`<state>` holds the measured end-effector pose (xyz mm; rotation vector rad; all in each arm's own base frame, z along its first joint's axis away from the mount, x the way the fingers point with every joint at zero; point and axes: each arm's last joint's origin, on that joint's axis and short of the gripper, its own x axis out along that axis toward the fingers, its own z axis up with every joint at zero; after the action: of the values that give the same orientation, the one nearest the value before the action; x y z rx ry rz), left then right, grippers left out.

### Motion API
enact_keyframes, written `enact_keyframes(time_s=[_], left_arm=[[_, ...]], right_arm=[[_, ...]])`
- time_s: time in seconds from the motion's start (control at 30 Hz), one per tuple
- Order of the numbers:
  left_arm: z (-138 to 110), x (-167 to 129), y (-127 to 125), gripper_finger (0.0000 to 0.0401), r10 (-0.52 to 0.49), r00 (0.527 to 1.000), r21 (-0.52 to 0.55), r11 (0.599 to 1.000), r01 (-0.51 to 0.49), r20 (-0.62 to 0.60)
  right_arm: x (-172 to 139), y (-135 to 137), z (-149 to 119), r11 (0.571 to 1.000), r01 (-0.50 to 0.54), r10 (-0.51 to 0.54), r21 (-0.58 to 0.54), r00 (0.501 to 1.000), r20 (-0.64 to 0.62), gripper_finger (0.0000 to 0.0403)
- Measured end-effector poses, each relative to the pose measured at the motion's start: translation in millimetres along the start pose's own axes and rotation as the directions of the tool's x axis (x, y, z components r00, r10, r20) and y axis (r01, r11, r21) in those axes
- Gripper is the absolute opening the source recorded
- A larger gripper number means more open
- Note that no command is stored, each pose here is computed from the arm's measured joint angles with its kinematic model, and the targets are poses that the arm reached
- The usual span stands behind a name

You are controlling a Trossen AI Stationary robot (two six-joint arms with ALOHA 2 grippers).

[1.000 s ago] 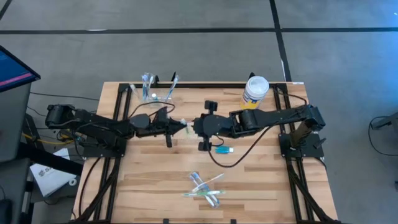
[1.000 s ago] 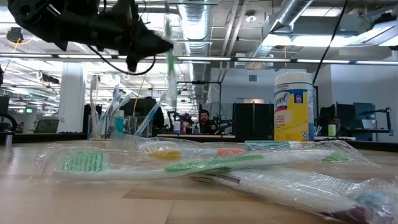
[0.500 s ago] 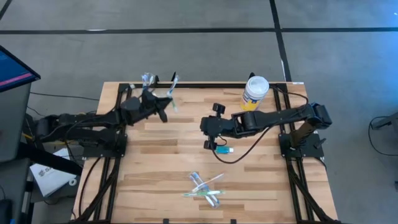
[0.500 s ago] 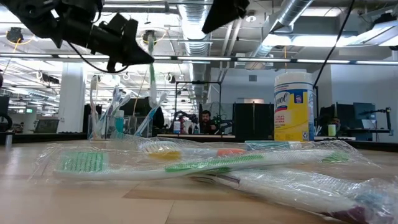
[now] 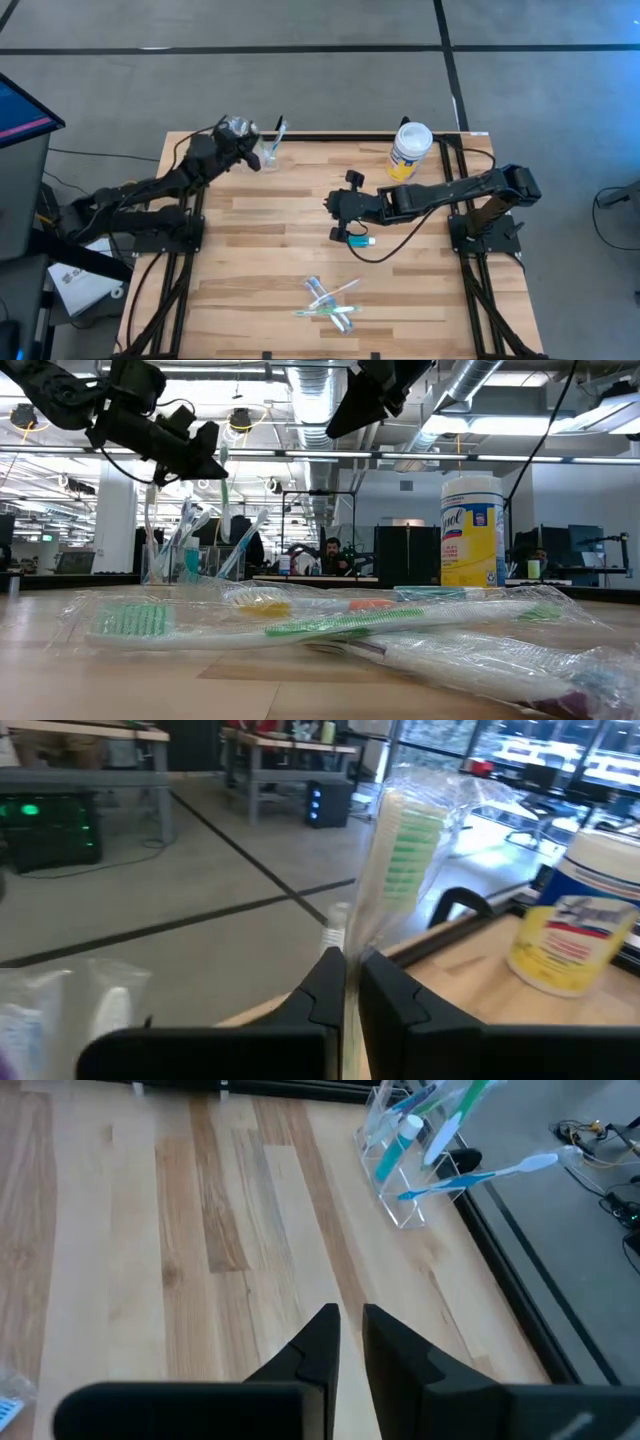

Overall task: Pick & Place toothbrushing station
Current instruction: Put the green toothbrush into the transparent organizer

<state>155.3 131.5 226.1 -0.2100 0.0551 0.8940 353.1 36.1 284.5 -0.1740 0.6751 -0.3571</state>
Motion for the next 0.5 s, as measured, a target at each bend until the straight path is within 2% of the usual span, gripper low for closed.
enact_keyframes(time_s=[0.37,0.5], left_arm=[[13,5,5,0.0005,0.041,0.999,0.012,0.999,-0.041,0.034],[4,13,7,0.0005,0.123,0.992,0.057,0.991,-0.123,-0.005]], right_arm=[[5,-3,1,1.0,0.009,-0.01,0.021,1.0,0.021,0.0038],[6,-5,1,1.0,0.013,-0.014,0.025,1.0,0.021,0.0036]])
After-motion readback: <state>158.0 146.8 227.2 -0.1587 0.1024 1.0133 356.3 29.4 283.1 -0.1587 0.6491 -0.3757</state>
